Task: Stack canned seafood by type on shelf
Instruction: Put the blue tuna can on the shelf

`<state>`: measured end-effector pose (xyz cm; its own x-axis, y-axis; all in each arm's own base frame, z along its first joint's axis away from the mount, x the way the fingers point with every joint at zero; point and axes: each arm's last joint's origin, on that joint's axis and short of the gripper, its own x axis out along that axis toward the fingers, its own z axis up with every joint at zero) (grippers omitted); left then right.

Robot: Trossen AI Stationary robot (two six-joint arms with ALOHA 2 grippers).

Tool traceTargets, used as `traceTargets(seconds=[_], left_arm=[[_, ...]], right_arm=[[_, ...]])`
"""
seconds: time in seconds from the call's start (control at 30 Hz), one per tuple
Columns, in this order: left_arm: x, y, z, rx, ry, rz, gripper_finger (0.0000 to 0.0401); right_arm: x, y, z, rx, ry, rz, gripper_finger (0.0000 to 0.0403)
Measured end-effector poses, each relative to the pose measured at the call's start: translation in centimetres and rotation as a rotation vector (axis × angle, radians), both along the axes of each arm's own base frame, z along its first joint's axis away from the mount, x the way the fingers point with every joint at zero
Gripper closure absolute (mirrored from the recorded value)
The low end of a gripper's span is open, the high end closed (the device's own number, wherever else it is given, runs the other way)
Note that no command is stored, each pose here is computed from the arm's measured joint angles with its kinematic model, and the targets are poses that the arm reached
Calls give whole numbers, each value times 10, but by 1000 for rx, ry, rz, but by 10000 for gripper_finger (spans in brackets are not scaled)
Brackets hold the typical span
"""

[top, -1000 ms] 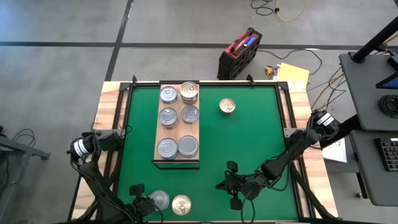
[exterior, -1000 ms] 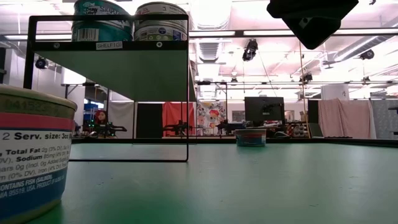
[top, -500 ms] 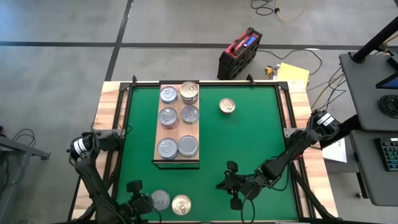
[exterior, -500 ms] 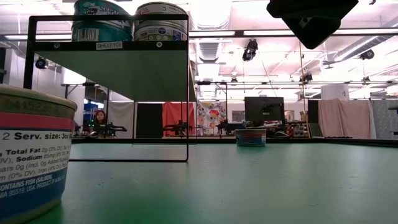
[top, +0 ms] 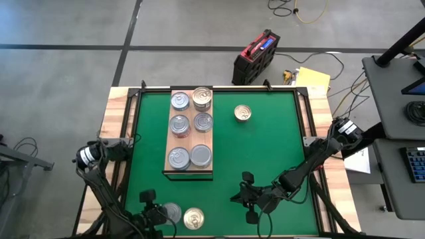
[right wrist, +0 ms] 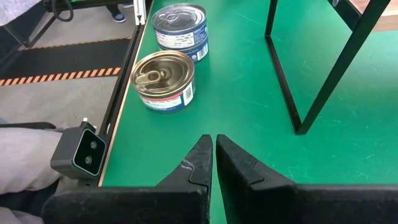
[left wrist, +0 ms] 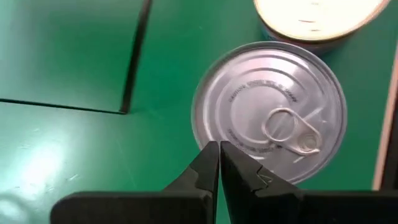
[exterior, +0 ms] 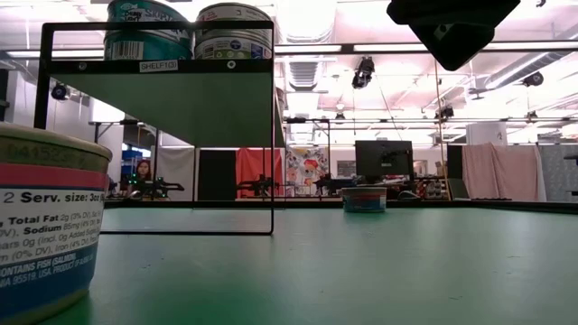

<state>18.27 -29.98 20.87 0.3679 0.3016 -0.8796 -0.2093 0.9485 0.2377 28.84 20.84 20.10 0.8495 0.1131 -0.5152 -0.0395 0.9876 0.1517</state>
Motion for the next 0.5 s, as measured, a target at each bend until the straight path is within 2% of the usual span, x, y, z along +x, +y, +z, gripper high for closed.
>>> traceTargets(seconds=[0.5], left_arm=[[-4, 3, -15, -22, 49, 20, 401]], right_arm=[[0, 0, 0, -1, -1, 0, 390]])
